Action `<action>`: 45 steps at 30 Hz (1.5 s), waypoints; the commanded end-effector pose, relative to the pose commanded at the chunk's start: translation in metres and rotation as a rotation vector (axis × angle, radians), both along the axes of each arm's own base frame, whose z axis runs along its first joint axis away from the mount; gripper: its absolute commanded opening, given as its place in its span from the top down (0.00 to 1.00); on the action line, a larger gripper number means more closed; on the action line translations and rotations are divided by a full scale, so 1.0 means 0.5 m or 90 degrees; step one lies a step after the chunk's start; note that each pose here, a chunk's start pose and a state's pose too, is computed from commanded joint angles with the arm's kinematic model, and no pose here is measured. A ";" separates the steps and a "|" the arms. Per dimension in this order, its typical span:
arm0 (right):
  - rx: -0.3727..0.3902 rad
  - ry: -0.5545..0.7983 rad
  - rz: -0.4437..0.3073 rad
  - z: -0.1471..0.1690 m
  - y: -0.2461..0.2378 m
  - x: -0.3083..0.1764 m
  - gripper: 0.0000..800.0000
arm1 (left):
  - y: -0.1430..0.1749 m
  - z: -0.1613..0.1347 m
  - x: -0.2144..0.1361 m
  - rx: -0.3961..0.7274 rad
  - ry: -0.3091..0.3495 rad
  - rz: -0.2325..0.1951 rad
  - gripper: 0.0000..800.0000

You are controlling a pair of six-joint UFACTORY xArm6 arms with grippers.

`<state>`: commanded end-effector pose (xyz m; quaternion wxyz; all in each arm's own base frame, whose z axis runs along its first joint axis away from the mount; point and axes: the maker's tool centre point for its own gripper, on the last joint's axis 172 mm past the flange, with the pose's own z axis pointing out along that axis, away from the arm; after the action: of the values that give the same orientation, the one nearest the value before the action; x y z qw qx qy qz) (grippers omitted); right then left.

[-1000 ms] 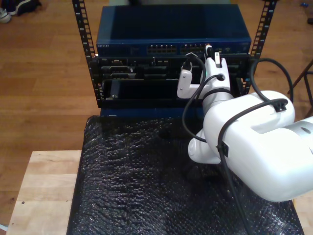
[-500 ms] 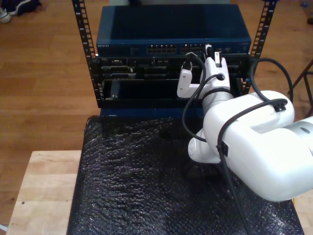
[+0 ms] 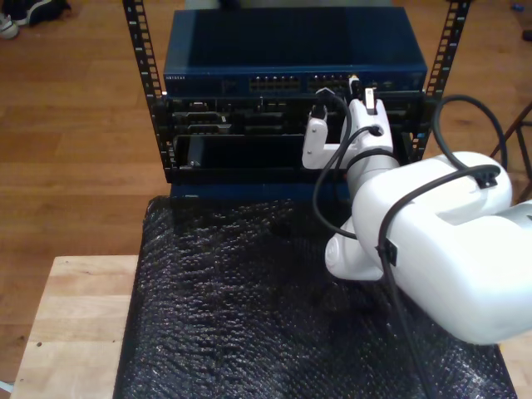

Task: Grab the cable and plug it in

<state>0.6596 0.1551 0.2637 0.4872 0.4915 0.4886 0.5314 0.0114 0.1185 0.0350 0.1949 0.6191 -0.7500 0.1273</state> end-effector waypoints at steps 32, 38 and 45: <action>-0.038 0.291 0.033 0.057 -0.169 -0.133 0.29 | 0.000 0.000 0.000 0.000 0.000 -0.001 0.00; -0.076 0.373 0.006 0.037 -0.281 -0.156 0.23 | 0.000 0.000 0.000 0.000 0.000 0.000 0.00; -0.075 0.482 -0.056 -0.013 -0.430 -0.200 0.20 | 0.000 0.000 0.000 0.000 0.000 -0.001 0.00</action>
<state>0.5598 -0.0599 0.2570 0.3220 0.6448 0.6418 0.2619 0.0116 0.1184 0.0350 0.1950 0.6185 -0.7505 0.1272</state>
